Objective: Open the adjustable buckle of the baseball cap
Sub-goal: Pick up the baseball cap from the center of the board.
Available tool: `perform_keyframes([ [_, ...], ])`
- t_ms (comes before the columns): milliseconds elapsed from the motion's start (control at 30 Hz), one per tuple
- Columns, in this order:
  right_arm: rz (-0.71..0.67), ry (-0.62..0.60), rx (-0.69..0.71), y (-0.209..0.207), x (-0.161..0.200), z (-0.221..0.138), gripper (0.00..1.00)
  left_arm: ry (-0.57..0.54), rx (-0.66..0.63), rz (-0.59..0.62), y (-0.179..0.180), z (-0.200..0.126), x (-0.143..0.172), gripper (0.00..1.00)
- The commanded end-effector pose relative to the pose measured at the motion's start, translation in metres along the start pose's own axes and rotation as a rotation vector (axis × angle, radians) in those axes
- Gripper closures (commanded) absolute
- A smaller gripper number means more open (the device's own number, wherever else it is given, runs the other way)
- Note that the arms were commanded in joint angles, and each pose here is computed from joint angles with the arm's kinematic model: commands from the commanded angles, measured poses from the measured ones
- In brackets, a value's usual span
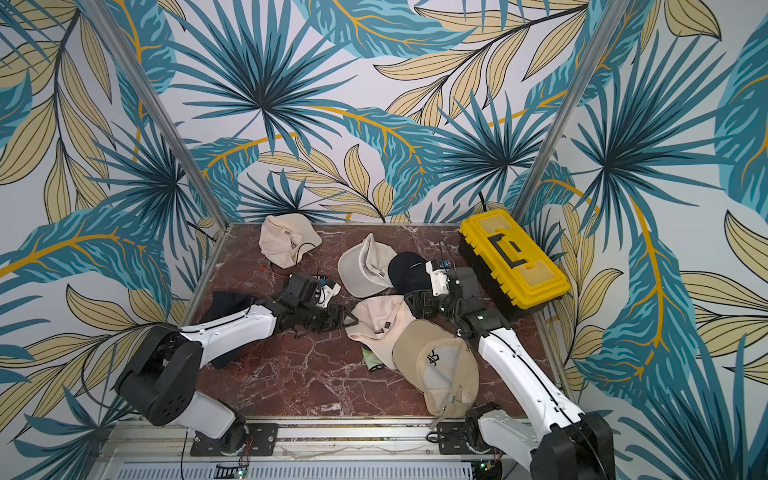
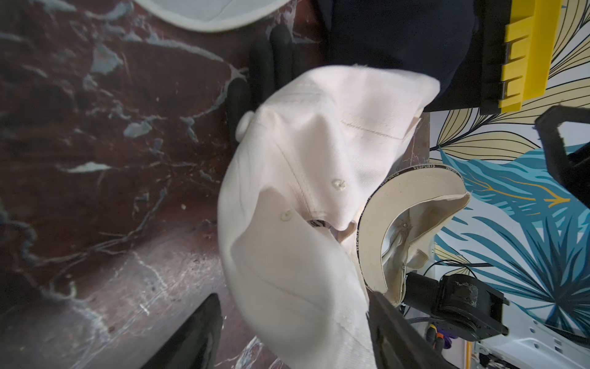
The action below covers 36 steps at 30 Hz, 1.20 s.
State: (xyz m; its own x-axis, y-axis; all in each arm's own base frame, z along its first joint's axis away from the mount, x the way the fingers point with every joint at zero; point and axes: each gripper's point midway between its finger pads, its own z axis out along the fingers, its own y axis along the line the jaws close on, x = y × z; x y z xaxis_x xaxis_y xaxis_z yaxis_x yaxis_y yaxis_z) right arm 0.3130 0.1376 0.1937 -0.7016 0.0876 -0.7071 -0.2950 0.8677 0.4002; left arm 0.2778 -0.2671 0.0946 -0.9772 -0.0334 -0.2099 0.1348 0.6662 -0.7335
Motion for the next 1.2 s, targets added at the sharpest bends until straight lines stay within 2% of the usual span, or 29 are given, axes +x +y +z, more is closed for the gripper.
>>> perform_keyframes([
  [0, -0.003, 0.009, 0.007, -0.003, 0.006, 0.000, 0.27, 0.031, 0.040, -0.054, -0.007, -0.001, 0.008, 0.24],
  [233, -0.008, 0.005, -0.003, -0.003, 0.009, 0.001, 0.27, 0.098, 0.049, -0.110, -0.009, 0.014, 0.019, 0.24],
  [300, -0.009, 0.002, -0.004, -0.003, 0.009, 0.001, 0.27, 0.110, 0.044, -0.101, -0.012, 0.021, 0.020, 0.28],
  [433, -0.013, 0.007, -0.016, -0.001, 0.011, 0.000, 0.27, 0.091, 0.038, -0.069, -0.019, 0.023, 0.014, 0.60],
  [533, -0.027, 0.007, -0.023, 0.001, 0.013, -0.001, 0.29, 0.012, 0.044, 0.019, -0.034, 0.010, -0.004, 0.85],
  [633, -0.042, -0.007, -0.061, 0.007, 0.011, -0.001, 0.30, -0.099, 0.063, 0.173, -0.060, -0.013, -0.027, 1.00],
  [733, -0.039, -0.014, -0.144, 0.021, 0.008, -0.002, 0.33, -0.205, 0.056, 0.293, -0.082, -0.034, -0.049, 1.00],
  [833, -0.004, -0.047, -0.239, 0.037, -0.001, -0.002, 0.37, -0.250, 0.084, 0.392, -0.104, -0.047, -0.059, 1.00],
  [1000, 0.190, -0.092, -0.328, 0.044, -0.012, 0.008, 0.43, -0.348, 0.064, 0.493, -0.121, -0.069, -0.072, 1.00],
  [1167, 0.385, -0.152, -0.347, 0.039, -0.021, 0.014, 0.40, -0.377, 0.071, 0.532, -0.129, -0.079, -0.074, 1.00],
])
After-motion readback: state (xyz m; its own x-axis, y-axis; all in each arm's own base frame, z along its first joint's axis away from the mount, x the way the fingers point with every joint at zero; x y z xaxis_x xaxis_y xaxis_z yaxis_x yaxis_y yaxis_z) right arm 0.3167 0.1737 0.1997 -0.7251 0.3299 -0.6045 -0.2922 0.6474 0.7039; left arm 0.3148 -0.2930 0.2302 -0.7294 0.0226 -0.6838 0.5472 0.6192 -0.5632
